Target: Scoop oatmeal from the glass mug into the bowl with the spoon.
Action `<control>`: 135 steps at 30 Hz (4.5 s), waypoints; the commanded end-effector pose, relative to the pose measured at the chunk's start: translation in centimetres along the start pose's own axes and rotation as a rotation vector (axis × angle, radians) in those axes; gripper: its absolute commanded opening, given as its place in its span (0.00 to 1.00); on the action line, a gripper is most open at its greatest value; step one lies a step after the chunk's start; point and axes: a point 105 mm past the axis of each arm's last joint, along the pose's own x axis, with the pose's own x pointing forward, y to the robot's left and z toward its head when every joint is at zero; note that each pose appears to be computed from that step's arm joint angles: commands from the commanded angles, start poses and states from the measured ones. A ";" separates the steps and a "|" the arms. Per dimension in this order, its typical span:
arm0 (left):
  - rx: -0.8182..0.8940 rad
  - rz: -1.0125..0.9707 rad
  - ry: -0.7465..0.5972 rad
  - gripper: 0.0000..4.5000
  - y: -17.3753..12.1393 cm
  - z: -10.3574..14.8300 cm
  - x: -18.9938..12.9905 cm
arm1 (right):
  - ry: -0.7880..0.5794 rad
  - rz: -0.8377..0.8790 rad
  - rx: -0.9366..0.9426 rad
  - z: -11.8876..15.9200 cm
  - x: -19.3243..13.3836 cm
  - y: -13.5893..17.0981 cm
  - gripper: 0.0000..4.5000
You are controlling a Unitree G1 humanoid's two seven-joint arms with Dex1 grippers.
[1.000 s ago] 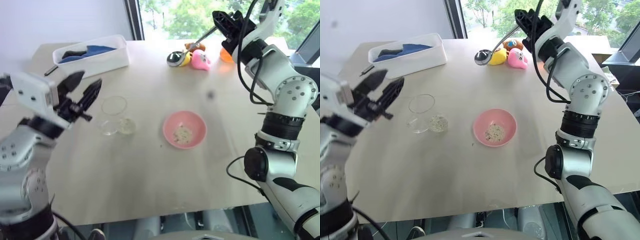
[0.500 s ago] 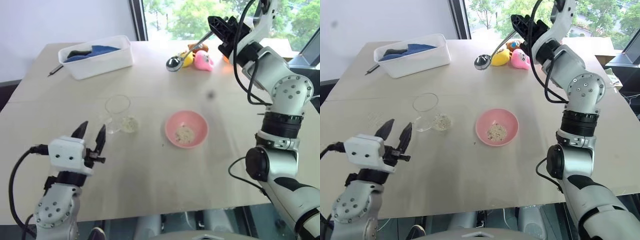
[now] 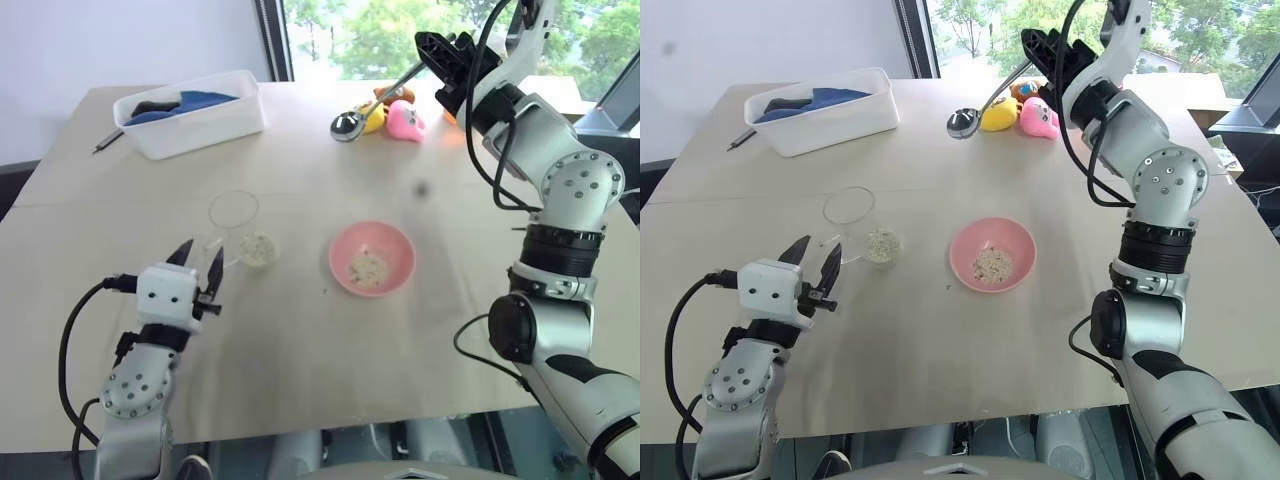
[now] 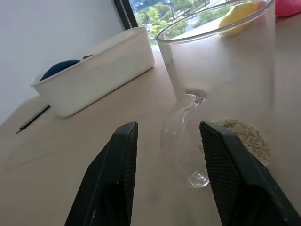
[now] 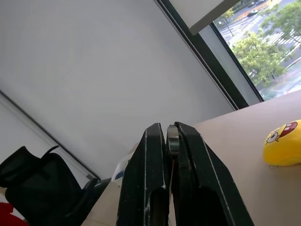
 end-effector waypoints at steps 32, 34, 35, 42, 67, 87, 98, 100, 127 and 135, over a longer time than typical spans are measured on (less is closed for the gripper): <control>-0.067 0.012 -0.033 0.37 0.5 -0.2 2.0 | -0.053 0.026 -0.031 0.7 -0.7 1.1 0.00; -0.072 0.011 -0.032 0.37 0.5 -0.3 2.2 | -0.053 0.025 -0.034 0.8 -0.7 1.0 0.00; -0.071 0.004 -0.031 0.37 0.4 -0.3 2.3 | -0.053 0.024 -0.035 0.8 -0.7 1.0 0.00; -0.070 0.002 -0.038 0.37 0.6 -0.4 3.0 | -0.055 0.026 -0.037 0.8 -0.7 1.1 0.00; -0.076 -0.002 -0.115 0.05 0.1 1.9 5.9 | 0.013 0.109 -0.039 -0.7 -0.7 2.8 0.00; -0.137 -0.189 -0.218 0.05 -5.5 5.9 14.0 | 0.193 0.162 -0.271 -5.0 -0.4 4.2 0.00; -0.019 -0.300 -0.251 0.05 -6.6 7.5 14.8 | 0.330 0.133 -0.544 -8.8 -0.7 2.7 0.00; -0.003 -0.307 -0.254 0.05 -6.7 7.7 14.9 | 0.333 0.136 -0.577 -9.2 -0.6 2.5 0.00; 0.060 -0.318 -0.232 0.05 -7.2 5.9 14.3 | 0.267 -0.081 -0.081 -7.1 -0.1 0.1 0.00; -0.034 -0.278 -0.212 0.05 -7.0 4.8 14.3 | 0.229 -0.156 0.152 -5.5 -0.7 -0.9 0.00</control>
